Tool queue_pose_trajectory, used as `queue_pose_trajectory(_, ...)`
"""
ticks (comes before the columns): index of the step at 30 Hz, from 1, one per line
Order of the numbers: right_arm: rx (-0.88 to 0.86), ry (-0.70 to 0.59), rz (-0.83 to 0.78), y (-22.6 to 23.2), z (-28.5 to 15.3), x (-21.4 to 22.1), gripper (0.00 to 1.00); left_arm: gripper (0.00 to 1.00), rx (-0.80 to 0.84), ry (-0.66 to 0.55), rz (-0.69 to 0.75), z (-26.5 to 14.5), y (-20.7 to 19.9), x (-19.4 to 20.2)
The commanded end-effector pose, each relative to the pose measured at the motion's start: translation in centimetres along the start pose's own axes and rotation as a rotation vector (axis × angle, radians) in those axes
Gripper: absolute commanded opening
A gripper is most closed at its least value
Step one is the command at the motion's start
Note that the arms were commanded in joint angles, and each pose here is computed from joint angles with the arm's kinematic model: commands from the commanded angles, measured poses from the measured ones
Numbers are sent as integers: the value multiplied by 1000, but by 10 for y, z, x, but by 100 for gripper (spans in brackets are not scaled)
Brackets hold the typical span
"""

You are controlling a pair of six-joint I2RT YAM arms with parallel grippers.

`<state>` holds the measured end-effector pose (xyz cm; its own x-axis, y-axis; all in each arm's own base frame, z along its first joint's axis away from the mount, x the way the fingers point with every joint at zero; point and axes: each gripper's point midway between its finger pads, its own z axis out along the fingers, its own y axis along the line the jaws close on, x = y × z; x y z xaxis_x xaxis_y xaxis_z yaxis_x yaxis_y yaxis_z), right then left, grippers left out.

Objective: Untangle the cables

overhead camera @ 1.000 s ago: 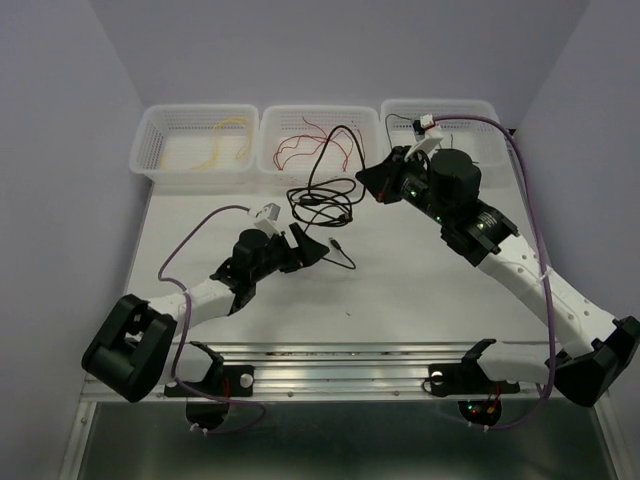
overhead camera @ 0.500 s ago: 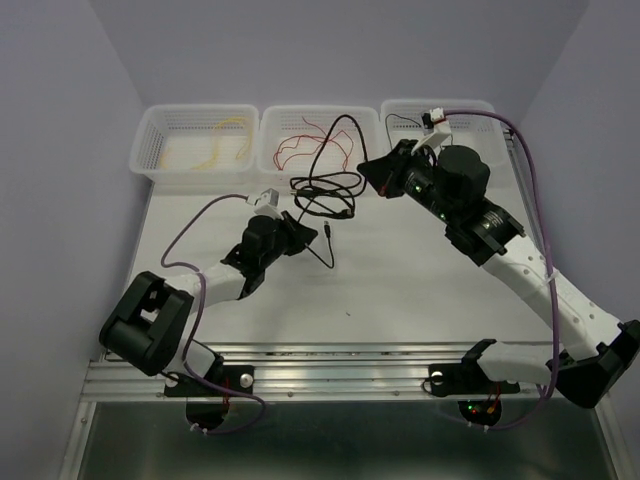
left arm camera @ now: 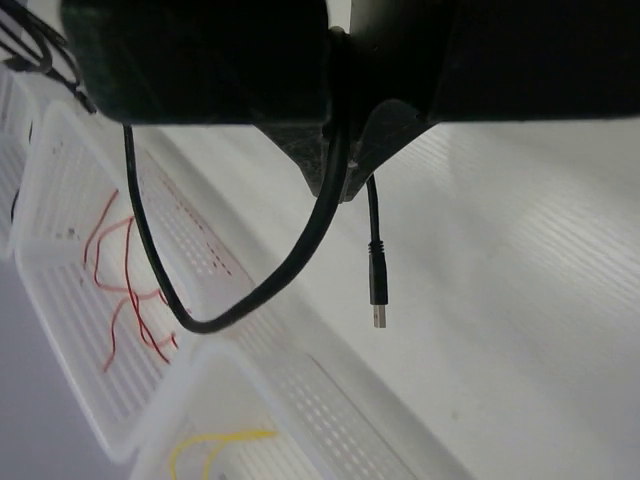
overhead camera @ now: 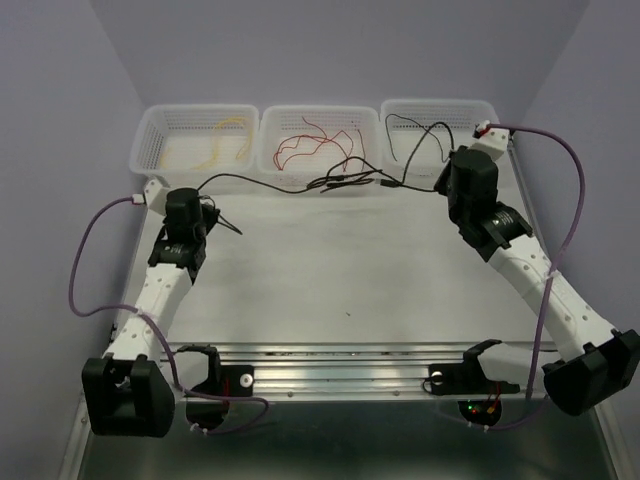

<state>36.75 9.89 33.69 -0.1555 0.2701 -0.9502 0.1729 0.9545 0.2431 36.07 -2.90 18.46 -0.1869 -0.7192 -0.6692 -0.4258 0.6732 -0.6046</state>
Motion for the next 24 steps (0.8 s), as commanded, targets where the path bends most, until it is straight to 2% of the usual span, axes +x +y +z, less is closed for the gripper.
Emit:
queue_pose_trajectory(1,327,-25,-4,-95,17,5,1,0,-186,-165,-51,-27,41,-75)
queue_pose_trajectory(5,499,26,-30,-149,18,30,1,0,-266,-289,-68,-52,53,-132)
queue_pose_trajectory(8,624,49,-21,-193,14,43,1,0,-288,-326,-109,-65,57,-159)
queue_pose_trajectory(10,633,85,12,-209,17,51,1,0,-269,-353,-114,-73,49,-175)
queue_pose_trajectory(15,790,163,66,-280,14,74,1,0,-367,-445,-140,-99,63,-210)
queue_pose_trajectory(17,766,208,90,-285,18,85,1,0,-323,-454,-134,-108,54,-218)
queue_pose_trajectory(20,590,298,115,-261,36,109,1,0,-203,-440,-117,-108,33,-218)
queue_pose_trajectory(22,501,329,119,-248,42,119,1,0,-134,-399,-90,-102,22,-210)
queue_pose_trajectory(23,453,330,119,-242,46,120,1,0,-46,-326,-53,-96,7,-198)
queue_pose_trajectory(24,344,357,142,-223,49,127,1,0,23,-315,-37,-95,-6,-196)
